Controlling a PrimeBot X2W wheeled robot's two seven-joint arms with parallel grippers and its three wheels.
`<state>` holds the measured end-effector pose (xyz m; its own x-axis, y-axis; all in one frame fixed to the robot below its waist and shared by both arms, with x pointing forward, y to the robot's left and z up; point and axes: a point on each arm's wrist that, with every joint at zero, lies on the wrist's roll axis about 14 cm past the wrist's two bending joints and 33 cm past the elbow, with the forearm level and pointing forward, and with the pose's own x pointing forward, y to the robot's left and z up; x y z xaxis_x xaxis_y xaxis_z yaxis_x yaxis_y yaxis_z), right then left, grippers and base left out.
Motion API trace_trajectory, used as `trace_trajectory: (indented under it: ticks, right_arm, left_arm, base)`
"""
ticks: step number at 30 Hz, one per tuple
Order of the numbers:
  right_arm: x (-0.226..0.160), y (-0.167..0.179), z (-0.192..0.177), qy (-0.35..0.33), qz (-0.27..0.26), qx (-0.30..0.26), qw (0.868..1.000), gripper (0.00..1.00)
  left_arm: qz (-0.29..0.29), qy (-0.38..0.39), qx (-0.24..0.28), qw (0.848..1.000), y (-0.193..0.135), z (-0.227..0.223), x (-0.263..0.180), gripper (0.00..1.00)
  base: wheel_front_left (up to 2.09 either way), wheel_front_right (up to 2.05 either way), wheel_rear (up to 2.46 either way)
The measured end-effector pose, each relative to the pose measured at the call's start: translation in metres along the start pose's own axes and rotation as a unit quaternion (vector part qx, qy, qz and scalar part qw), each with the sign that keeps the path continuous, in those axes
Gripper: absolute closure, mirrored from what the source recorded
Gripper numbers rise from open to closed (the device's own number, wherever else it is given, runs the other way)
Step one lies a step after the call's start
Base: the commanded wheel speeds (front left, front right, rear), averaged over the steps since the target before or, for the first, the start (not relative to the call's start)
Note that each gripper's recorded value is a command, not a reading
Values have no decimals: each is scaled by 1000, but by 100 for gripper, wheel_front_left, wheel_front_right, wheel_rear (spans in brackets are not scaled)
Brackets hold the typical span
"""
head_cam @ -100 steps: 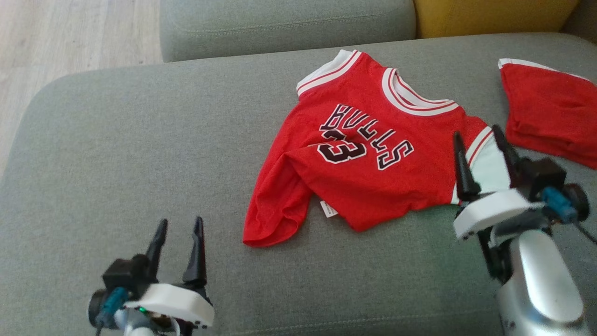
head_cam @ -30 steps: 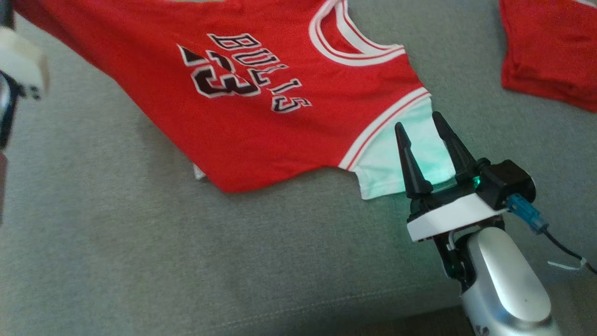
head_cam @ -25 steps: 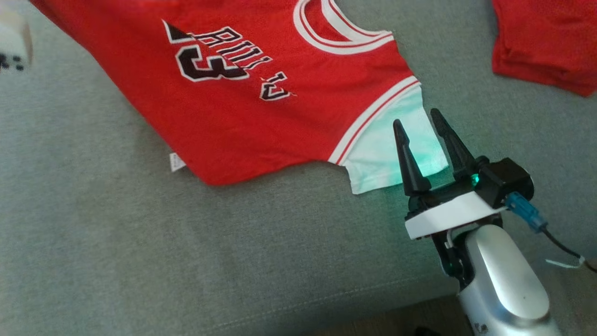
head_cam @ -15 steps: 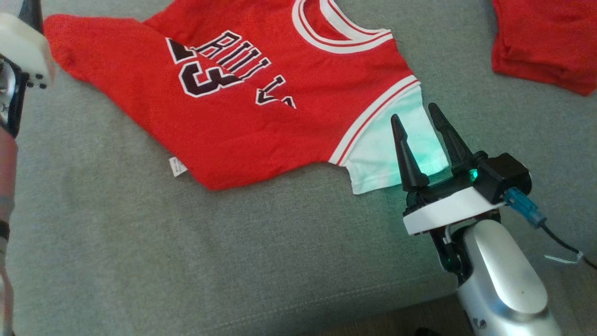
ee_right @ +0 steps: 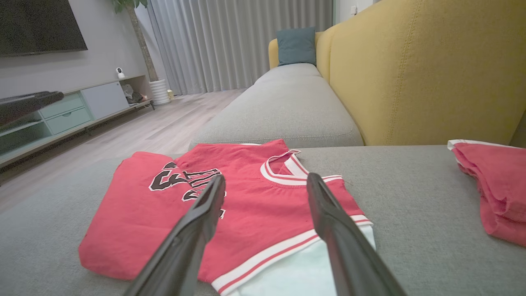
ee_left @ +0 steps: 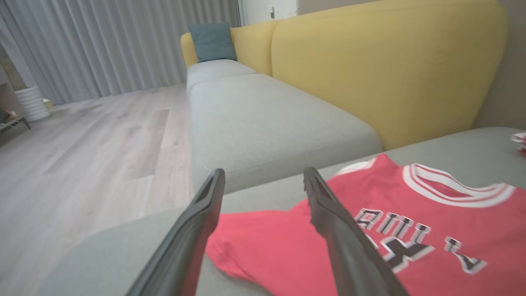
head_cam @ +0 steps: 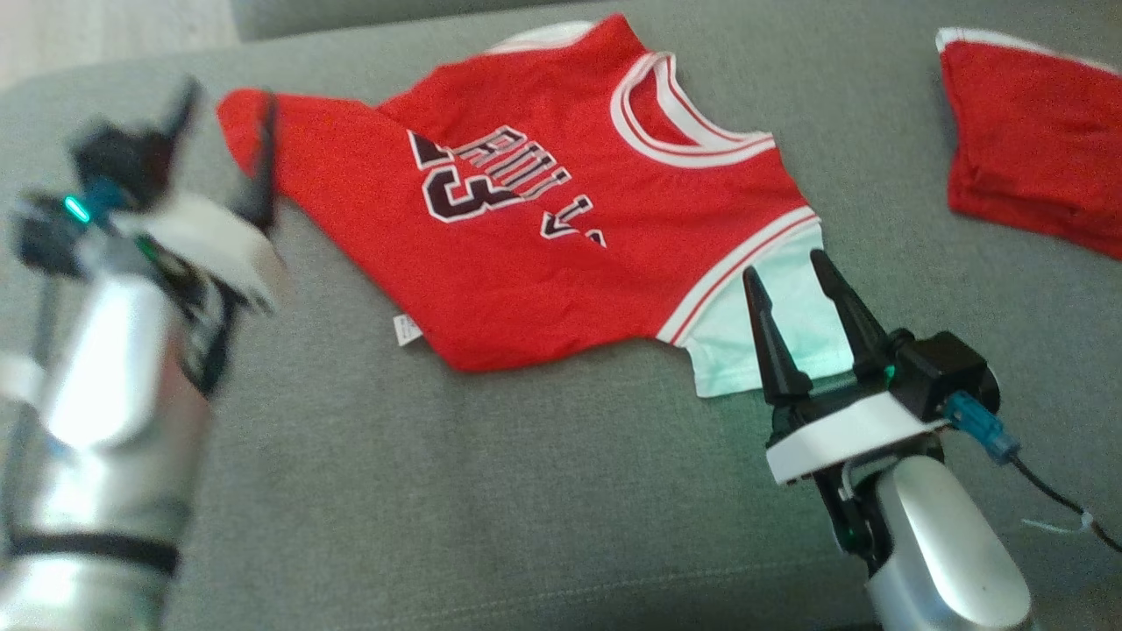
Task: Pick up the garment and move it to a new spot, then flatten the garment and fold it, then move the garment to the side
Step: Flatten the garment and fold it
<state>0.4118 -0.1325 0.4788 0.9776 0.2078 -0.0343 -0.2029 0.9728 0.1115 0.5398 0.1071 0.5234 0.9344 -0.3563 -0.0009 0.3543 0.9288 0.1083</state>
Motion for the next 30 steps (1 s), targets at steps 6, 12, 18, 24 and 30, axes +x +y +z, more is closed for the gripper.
trace_trajectory:
  ticks: [6, 12, 18, 24, 30]
  right_arm:
    - [-12, 11, 10, -9, 9, 2, 1000, 0]
    - [-16, 12, 15, -15, 10, 1, 1000, 0]
    - [-19, 4, 10, -7, -2, 2, 1000, 0]
    - [-22, -9, 3, 4, -23, 3, 1000, 0]
    - [-20, -16, -3, 12, -32, 3, 999, 0]
  left_arm:
    - [-42, 29, -76, 996, -72, -37, -73, 0]
    - [-79, 99, -96, 987, -117, -83, -116, 0]
    - [-94, 135, -78, 983, -126, -104, -112, 0]
    - [-87, 175, -31, 980, -112, -130, -102, 0]
    - [-88, 193, -5, 977, -105, -146, -92, 0]
  base:
    - [0, 0, 0]
    - [0, 0, 0]
    - [0, 0, 0]
    - [0, 0, 0]
    - [0, 0, 0]
